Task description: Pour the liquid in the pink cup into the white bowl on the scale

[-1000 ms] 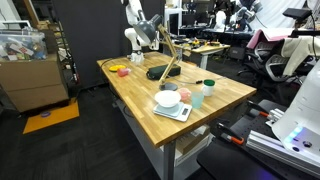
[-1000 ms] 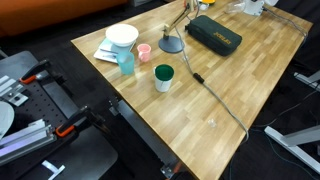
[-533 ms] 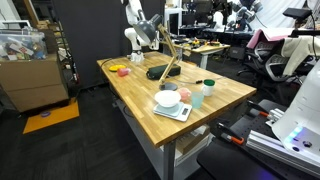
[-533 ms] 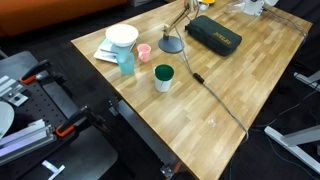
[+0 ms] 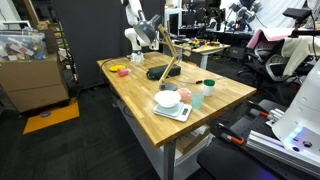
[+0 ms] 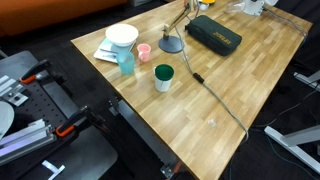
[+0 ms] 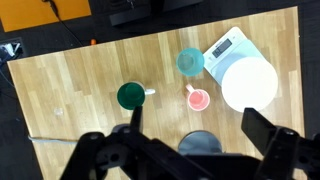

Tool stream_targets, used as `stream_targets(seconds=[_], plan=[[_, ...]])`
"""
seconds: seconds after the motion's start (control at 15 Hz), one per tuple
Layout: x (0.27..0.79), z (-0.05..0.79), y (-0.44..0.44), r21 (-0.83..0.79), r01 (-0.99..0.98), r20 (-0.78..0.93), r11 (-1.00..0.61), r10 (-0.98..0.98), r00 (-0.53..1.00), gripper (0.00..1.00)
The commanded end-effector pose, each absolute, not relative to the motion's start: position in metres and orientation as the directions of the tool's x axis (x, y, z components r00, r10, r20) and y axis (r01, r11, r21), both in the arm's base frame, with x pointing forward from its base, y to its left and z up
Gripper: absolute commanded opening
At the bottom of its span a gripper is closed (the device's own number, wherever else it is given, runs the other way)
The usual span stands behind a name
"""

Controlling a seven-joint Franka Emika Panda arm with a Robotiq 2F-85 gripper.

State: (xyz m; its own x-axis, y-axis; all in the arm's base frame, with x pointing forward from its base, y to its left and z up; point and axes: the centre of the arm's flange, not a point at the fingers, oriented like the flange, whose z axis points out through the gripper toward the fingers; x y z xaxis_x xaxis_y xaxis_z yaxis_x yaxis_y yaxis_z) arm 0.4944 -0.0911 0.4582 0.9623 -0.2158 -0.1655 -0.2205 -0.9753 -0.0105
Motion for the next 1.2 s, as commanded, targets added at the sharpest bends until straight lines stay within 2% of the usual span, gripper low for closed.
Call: stream_targets(seconds=[0.0, 0.27, 0.33, 0.8, 1.13], plan=[[0.533, 0.430, -0.061, 0.066, -0.101, -0.242, -0.993, -0.114, 0.964, 1.00], [0.560, 0.386, -0.025, 0.097, 0.051, -0.276, -0.994, 0.023, 0.961, 1.00], [0.544, 0.386, -0.022, 0.085, -0.004, -0.277, -0.996, -0.027, 0.961, 1.00], [0.557, 0.379, -0.024, 0.066, 0.035, -0.262, -0.997, 0.017, 0.965, 1.00], [0.565, 0.317, -0.018, -0.006, 0.072, -0.209, -0.997, 0.072, 0.975, 1.00]])
